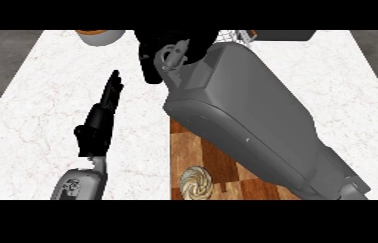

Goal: Pick the tomato from the cutting board and place it in the tiered basket

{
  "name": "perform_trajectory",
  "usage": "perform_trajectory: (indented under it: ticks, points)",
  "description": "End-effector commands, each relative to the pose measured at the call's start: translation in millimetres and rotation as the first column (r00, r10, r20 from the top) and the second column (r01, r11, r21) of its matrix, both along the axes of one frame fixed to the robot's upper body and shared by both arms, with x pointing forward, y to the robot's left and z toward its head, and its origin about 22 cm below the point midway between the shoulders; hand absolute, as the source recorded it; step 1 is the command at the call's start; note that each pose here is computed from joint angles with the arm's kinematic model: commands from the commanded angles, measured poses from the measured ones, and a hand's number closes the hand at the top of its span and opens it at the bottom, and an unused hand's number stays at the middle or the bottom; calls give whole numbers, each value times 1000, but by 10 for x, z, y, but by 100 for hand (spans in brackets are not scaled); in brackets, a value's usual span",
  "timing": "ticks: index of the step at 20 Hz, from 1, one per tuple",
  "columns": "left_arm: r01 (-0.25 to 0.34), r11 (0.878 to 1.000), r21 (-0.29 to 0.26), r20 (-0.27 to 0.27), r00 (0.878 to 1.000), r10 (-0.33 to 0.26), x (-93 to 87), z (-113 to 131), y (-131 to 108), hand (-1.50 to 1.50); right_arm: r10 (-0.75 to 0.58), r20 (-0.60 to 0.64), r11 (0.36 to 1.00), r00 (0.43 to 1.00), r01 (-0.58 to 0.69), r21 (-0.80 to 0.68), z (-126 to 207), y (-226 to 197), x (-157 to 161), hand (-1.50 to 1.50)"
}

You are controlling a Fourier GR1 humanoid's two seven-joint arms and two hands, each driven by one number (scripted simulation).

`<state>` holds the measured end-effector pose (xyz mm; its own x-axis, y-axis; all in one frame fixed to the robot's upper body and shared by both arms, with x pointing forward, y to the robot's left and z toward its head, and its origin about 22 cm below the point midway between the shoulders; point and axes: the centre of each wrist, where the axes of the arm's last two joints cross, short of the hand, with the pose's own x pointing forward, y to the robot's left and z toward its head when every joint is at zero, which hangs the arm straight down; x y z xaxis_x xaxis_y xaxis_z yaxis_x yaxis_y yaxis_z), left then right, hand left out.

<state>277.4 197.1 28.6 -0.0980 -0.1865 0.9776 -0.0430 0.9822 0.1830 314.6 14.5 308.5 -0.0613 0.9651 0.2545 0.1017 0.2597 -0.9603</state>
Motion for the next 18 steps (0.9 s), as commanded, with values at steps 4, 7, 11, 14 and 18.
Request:
perform_trajectory:
  ticks: [4, 7, 11, 14, 18]
  points:
    - [-15, 1000, 4, 9, 1000, 15, -43, 34, 146, 0, -155, -2, 988, 988, 155, -26, 19, -134, 456, 150]
    - [-3, 1000, -7, -16, 1000, 3, 32, 20, 2, 0, -159, 11, 984, 987, 160, -73, -248, -26, 560, 150]
    - [-2, 1000, -2, -9, 1000, 2, -62, -90, -71, 0, -184, 20, 977, 983, 185, -108, -219, -168, 782, 150]
    - [-1, 1000, 17, 19, 1000, 0, -188, 48, -2, 0, -200, -12, 975, 980, 198, -103, -261, -463, 1027, 150]
    - [-1, 1000, 1, -3, 1000, 1, -75, -10, -10, 0, -267, -106, 943, 958, 282, 178, -470, -344, 973, -150]
